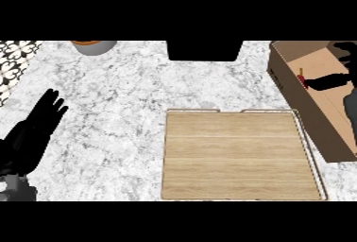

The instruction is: Pick the pear from the tray and place it in the cardboard box

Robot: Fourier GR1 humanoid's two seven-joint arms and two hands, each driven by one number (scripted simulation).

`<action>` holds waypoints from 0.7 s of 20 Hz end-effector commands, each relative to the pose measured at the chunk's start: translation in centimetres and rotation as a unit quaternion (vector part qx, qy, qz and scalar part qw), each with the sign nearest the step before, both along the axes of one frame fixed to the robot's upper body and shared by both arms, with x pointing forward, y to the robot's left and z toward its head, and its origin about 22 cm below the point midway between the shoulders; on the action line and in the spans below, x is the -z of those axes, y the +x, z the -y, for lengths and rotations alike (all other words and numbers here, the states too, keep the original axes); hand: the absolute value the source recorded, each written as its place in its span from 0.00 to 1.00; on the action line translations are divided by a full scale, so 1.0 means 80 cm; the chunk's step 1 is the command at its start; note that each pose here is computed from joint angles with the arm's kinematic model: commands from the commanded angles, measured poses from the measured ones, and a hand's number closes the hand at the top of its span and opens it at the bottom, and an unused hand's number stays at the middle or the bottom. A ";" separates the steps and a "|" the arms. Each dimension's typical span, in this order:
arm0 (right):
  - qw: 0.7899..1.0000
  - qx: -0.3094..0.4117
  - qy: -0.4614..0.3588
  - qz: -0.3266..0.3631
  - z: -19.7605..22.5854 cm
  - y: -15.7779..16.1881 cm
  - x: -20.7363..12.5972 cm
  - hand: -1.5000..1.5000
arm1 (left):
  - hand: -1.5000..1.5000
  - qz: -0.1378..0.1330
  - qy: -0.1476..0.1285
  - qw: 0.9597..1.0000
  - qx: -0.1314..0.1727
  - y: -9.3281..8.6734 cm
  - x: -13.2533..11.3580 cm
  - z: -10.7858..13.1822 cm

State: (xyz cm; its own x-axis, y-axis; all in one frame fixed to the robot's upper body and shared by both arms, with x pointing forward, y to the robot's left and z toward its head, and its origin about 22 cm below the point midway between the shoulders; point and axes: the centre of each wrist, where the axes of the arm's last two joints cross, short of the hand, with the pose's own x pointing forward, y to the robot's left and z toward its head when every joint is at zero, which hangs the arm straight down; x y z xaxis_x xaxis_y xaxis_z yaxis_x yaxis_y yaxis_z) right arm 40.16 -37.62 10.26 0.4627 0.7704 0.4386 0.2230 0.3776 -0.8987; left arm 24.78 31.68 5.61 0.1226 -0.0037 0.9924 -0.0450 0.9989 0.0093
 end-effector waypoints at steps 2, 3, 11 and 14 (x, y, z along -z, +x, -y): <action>0.987 0.026 0.068 0.144 0.006 -0.006 -0.007 0.00 | 0.50 0.000 -0.001 1.000 -0.015 -0.006 0.012 -0.008; 0.979 0.046 0.092 0.178 0.004 -0.007 -0.005 0.00 | 0.50 -0.005 -0.001 1.000 -0.008 -0.001 0.000 -0.008; 0.937 0.081 0.187 0.284 0.070 -0.049 -0.022 0.00 | 0.50 -0.008 -0.003 1.000 -0.013 -0.006 0.004 0.006; 0.937 0.094 0.186 0.281 0.103 -0.086 -0.013 0.00 | 0.50 0.004 0.004 1.000 -0.008 -0.003 -0.003 -0.016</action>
